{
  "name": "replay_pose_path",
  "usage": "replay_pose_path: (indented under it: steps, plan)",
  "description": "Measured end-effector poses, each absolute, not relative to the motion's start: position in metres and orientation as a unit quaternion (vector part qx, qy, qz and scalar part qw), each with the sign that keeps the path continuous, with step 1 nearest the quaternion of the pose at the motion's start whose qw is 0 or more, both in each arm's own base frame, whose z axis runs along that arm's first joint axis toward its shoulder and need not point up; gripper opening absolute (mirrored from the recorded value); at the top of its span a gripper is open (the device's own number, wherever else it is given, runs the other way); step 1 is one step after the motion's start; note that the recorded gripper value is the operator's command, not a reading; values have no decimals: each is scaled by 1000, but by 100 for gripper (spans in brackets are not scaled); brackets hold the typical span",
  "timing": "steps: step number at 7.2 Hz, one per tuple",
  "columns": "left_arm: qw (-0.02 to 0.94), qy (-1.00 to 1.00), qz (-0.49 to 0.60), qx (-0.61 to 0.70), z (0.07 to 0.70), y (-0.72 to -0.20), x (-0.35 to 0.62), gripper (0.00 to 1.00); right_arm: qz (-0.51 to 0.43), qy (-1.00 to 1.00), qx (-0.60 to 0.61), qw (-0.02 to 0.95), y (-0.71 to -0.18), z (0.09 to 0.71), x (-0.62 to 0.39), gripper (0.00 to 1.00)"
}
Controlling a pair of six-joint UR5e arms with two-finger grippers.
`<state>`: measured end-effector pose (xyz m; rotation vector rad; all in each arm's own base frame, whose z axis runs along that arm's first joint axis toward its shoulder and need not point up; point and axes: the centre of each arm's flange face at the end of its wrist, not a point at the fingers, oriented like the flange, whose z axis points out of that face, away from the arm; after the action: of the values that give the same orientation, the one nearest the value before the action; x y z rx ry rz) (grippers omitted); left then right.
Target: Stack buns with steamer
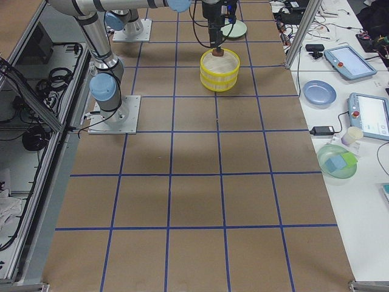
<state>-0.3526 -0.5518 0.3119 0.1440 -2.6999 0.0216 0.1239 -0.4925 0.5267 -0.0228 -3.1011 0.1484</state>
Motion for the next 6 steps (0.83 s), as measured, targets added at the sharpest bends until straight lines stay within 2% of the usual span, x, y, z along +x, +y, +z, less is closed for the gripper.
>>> replay_pose_path:
  steps: [2,6]
  plan:
    - [212,-976,18,44,325,-554,-349,100,48,-999,-8,18,-492,527,124,100]
    - [92,-993,67,-23,380,-555,-296,100,49,-999,-11,18,-491,528,124,100]
